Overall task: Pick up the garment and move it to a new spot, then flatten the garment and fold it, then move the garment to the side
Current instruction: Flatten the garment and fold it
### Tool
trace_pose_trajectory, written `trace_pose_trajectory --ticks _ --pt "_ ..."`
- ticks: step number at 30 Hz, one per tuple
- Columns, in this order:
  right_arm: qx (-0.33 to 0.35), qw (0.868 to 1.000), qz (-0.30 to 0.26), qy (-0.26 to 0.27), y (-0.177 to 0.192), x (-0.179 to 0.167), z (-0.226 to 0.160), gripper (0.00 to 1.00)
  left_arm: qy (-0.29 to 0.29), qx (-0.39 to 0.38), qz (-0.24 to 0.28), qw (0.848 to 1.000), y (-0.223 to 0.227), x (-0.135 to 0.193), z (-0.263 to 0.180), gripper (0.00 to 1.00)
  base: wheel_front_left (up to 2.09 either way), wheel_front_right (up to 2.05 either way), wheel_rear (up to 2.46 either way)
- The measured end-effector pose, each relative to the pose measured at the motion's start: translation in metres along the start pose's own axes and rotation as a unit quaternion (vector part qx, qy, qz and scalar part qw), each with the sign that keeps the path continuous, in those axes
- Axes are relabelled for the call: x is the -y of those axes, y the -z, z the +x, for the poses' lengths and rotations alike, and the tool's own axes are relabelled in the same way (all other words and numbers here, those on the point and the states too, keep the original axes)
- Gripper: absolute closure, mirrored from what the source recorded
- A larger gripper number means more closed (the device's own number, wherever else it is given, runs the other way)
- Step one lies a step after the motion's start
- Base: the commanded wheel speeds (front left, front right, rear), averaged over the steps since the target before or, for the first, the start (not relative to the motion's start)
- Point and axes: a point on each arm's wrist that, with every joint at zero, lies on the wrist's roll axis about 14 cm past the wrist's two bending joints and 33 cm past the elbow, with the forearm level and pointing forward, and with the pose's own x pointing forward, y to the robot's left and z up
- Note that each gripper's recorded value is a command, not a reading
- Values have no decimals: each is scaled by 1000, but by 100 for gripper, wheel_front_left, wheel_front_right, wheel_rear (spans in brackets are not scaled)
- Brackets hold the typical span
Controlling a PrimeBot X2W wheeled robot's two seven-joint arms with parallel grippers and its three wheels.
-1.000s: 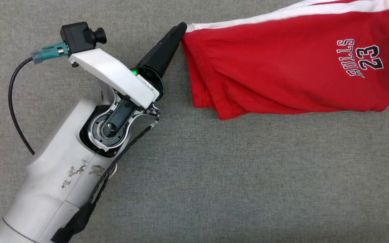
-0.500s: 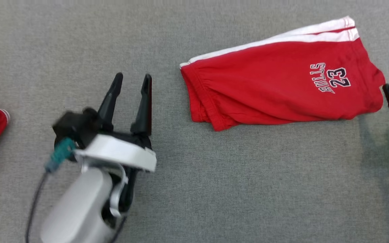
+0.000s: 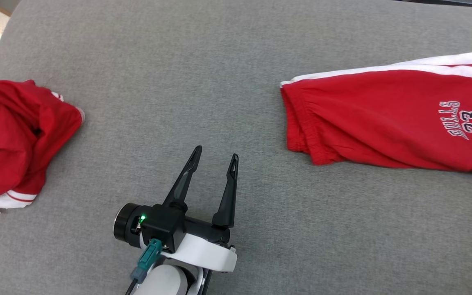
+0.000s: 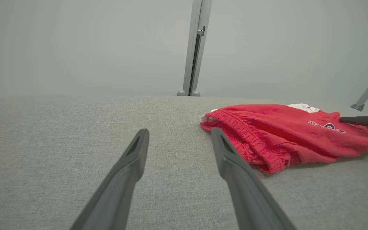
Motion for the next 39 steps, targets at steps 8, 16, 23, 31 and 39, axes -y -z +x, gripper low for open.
trace_pose_trajectory --ticks 8,16,23,31,39 --pt "-49 999 4 -7 13 -8 16 64 -19 -5 11 1000 3 -15 -2 0 0 0 0" --pt "-43 999 -4 21 15 16 -6 100 -7 4 6 1000 -1 -7 4 0 0 0 0" --pt "-21 990 -91 102 -15 83 -51 100 19 6 5 1000 0 7 10 0 0 0 0" --pt "49 979 -179 80 -78 61 -66 100 47 2 3 999 4 22 13 0 0 0 0" --pt "79 968 -239 -14 -100 -30 -58 100 60 11 -1 998 -5 30 5 0 0 0 0"
